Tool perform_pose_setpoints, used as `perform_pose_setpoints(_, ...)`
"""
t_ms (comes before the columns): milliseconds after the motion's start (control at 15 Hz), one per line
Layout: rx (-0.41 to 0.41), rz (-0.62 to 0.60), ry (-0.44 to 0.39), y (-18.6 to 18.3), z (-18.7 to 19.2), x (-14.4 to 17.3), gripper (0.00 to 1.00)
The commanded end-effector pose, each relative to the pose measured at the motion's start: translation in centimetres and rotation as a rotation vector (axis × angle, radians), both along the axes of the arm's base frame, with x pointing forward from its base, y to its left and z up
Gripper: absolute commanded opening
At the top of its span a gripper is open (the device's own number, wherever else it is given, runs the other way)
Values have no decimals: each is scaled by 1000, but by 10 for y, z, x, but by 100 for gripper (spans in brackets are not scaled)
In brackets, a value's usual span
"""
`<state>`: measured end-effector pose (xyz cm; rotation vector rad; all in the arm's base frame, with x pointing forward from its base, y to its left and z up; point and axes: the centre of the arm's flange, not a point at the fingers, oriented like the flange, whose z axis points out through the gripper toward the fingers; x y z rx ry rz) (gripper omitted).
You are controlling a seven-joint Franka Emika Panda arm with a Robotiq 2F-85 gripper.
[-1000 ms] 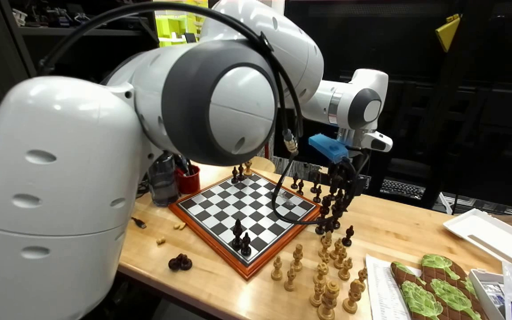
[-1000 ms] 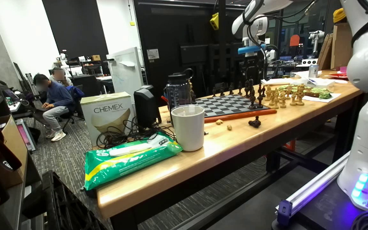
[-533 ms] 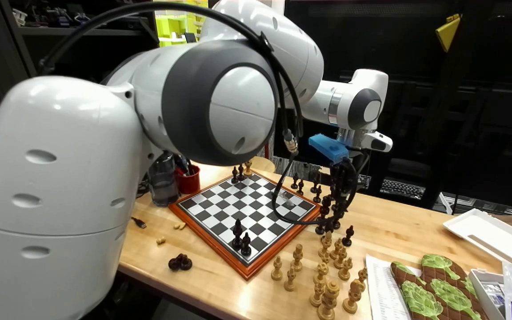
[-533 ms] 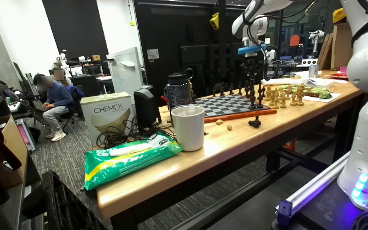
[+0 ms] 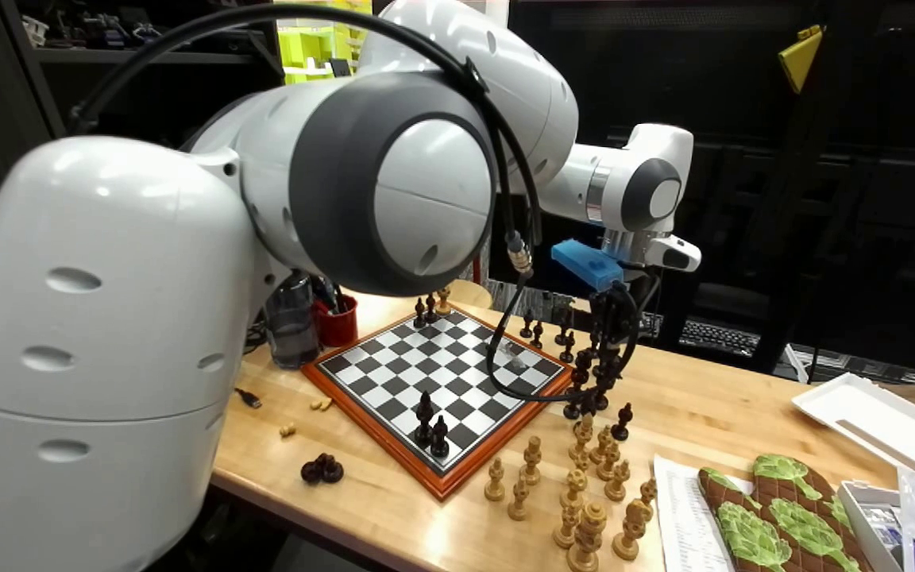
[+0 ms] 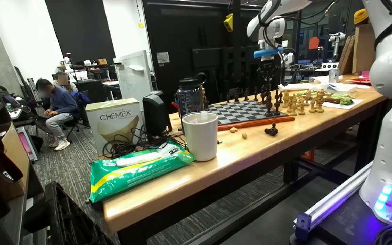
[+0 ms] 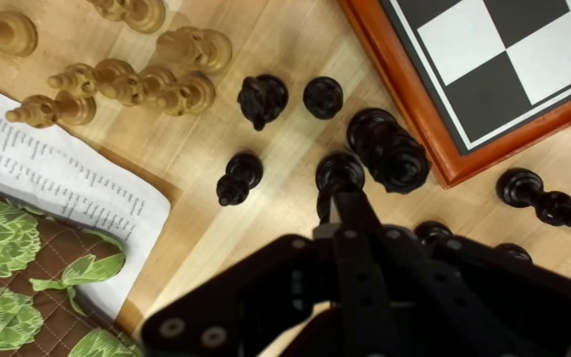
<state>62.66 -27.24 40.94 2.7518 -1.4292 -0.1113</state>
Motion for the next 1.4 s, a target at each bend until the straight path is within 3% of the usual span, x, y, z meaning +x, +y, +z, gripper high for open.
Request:
perform_pose_setpoints(0,7,9,-10,5,0,-3,0)
perform_pose_setpoints(467,1,-10,1,23,24,-6,0)
perform_pose_setpoints(600,3,-10,0,28,29,-6,26)
perform_pose_setpoints(800,7,-9,2,29,33,-6,42)
perform_pose_setpoints(1333,22,-15,22,17,24,-3,96)
